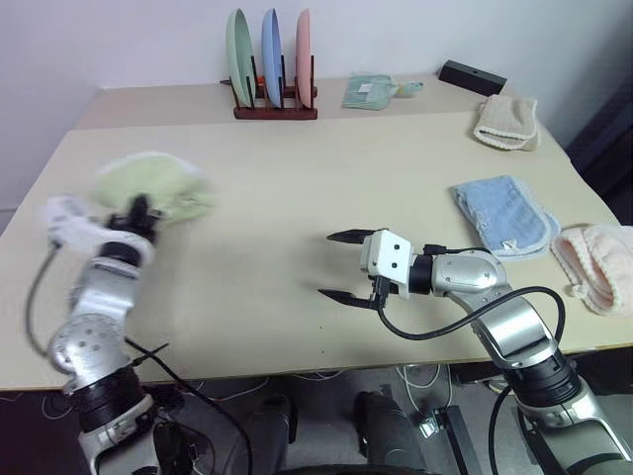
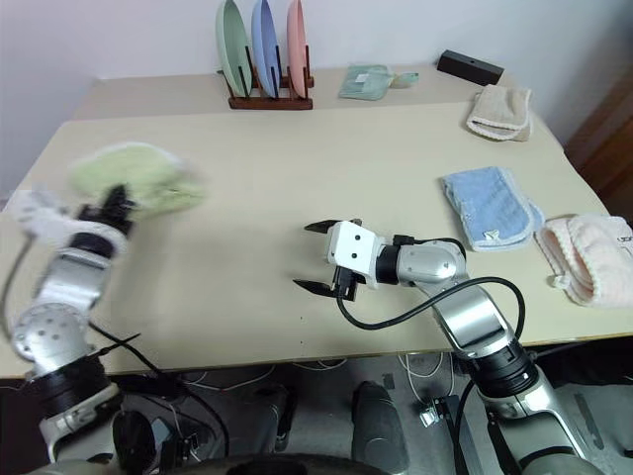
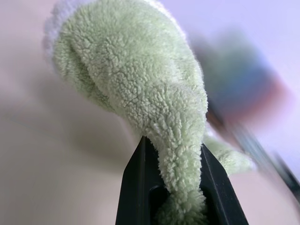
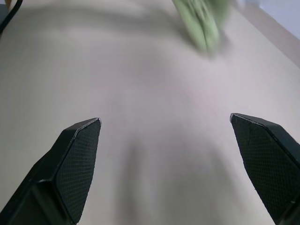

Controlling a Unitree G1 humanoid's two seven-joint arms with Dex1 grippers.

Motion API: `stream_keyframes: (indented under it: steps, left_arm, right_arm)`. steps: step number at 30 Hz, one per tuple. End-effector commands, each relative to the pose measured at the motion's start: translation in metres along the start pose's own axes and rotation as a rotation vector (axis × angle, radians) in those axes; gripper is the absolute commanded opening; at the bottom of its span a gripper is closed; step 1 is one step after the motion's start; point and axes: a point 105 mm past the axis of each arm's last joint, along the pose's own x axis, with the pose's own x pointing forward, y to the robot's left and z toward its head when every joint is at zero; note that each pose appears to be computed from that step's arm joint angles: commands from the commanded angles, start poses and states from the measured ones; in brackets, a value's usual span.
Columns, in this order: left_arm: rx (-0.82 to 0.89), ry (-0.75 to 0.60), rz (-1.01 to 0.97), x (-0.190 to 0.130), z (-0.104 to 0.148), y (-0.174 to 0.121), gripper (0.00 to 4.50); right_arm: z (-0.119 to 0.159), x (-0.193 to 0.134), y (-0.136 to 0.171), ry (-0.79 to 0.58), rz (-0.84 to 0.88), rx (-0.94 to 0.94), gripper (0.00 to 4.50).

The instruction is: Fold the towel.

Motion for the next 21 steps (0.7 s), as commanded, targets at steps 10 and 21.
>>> stream_keyframes:
  steps: [10,21]
  left_arm:
    - [-0.12,-0.042,0.229,-0.04,-0.012,0.065,1.97]
    - [0.158,-0.227,0.179,-0.068,0.055,0.052,4.46]
  right_arm:
    - [0.002,-0.003,-0.004,-0.015,0.006,-0.044,4.5]
    - [0.0,-0.008,-0.028,-0.046,-0.045,0.033,4.5]
